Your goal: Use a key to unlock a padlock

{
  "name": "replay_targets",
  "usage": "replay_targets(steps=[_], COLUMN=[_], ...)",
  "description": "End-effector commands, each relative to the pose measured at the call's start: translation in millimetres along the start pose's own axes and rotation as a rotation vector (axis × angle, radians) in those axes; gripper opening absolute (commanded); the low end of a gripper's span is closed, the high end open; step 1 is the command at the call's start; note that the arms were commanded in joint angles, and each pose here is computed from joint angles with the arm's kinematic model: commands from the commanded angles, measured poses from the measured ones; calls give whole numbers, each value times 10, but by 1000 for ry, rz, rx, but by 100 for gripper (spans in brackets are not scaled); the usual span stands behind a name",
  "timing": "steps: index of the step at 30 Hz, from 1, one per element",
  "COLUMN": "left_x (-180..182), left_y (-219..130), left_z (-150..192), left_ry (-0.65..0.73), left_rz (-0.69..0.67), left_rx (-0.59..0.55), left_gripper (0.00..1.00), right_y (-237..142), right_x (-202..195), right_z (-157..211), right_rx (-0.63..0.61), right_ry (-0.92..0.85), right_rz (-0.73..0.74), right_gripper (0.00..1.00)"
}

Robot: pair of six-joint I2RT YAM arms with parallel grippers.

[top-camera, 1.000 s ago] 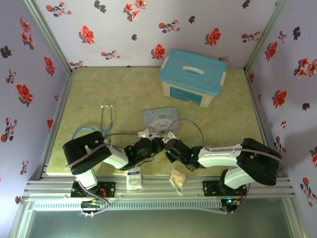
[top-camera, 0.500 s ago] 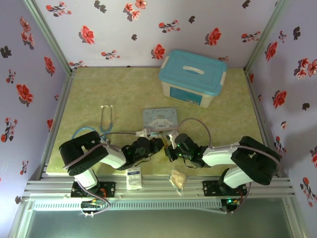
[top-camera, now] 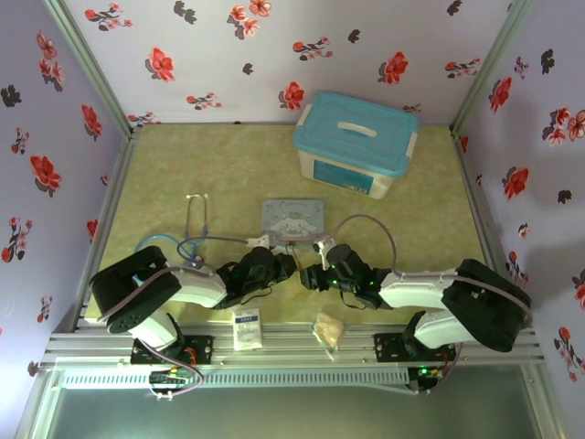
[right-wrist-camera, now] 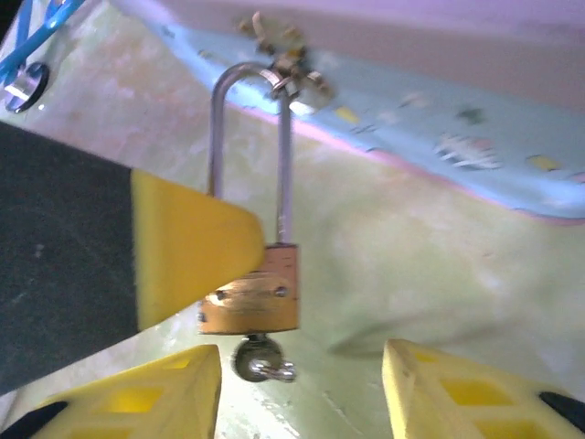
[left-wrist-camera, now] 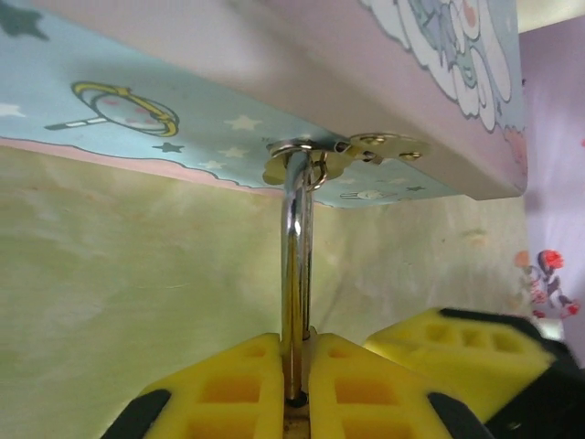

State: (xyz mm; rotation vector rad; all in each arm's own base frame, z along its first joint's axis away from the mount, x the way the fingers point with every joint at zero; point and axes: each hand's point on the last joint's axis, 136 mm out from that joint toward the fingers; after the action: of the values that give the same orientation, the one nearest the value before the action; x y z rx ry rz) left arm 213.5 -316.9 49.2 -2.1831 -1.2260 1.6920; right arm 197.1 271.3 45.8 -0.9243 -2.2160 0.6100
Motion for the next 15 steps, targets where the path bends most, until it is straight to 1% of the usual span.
replay_targets(steps=[1, 6, 11, 15], left_x=[135, 267, 383, 453], left_y=[-60, -66, -57, -96], left_z=[-31, -75, -10, -6], left_ry=[108, 114, 204, 239], left_rz=[-109, -137, -236, -289], left_rx=[38, 86, 182, 203], left_gripper=[10, 11, 12, 14], right_y=[-53, -49, -100, -81], right_x=[-225, -273, -509, -519], right_z=[-40, -135, -243, -287], right_rx=[-5, -32, -49, -47], right_ry=[32, 48, 68, 74], right_rz=[126, 168, 331, 351], right_gripper=[51, 53, 54, 53])
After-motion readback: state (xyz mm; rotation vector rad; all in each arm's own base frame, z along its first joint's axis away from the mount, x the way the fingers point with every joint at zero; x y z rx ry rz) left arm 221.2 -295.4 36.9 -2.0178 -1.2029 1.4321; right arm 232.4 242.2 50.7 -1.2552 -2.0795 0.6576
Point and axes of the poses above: each hand's point on the last joint's axis, 136 mm out from that joint toward the fingers, its own y axis out along the fingers, its own x axis along the line the jaws close on, z = x × y, and after that the axes turned 1 degree about -y, right-handed
